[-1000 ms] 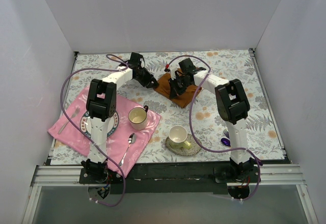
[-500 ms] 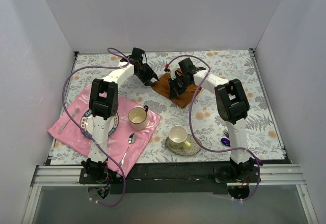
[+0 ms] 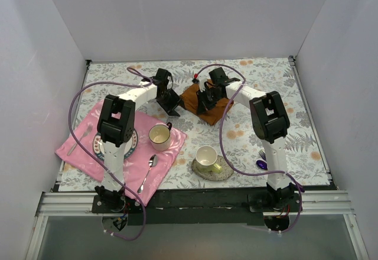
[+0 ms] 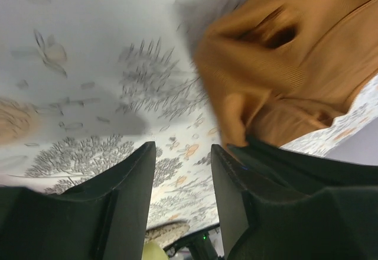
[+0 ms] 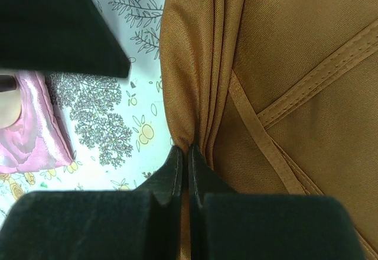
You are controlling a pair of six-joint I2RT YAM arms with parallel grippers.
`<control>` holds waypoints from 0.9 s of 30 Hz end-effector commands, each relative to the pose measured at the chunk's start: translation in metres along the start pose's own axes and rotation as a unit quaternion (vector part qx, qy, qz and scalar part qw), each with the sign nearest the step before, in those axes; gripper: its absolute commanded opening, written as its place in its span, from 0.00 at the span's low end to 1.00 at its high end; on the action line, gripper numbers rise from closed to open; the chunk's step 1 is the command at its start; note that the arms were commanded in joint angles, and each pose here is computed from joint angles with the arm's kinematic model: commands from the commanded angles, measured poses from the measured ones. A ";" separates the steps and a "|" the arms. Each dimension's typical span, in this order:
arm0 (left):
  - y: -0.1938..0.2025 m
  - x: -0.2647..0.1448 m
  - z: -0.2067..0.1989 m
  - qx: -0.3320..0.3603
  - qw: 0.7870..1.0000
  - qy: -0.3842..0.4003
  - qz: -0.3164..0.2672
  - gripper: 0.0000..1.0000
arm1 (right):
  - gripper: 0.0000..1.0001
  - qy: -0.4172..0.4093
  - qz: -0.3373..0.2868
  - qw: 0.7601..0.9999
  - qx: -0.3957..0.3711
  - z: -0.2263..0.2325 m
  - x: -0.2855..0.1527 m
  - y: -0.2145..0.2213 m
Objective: Fold the napkin, place the utensils inside, and roll it up
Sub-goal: Roll the napkin with the utensil
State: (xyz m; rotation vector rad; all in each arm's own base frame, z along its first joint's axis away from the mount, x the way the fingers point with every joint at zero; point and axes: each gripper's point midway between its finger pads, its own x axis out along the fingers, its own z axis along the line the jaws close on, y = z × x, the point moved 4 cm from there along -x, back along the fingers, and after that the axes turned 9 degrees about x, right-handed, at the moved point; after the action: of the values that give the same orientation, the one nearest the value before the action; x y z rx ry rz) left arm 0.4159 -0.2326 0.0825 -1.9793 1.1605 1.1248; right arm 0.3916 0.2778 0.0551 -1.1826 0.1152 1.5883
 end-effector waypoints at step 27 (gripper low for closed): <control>0.019 0.054 -0.015 -0.106 0.993 -0.055 -0.020 0.35 | 0.01 0.065 0.144 0.986 0.053 -0.032 0.028 0.088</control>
State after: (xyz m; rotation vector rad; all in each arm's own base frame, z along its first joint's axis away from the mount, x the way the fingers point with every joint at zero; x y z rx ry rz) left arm 0.4255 -0.2805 0.0667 -2.1578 1.1104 1.2364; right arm 0.3920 0.2774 0.0543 -1.1760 0.1147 1.5911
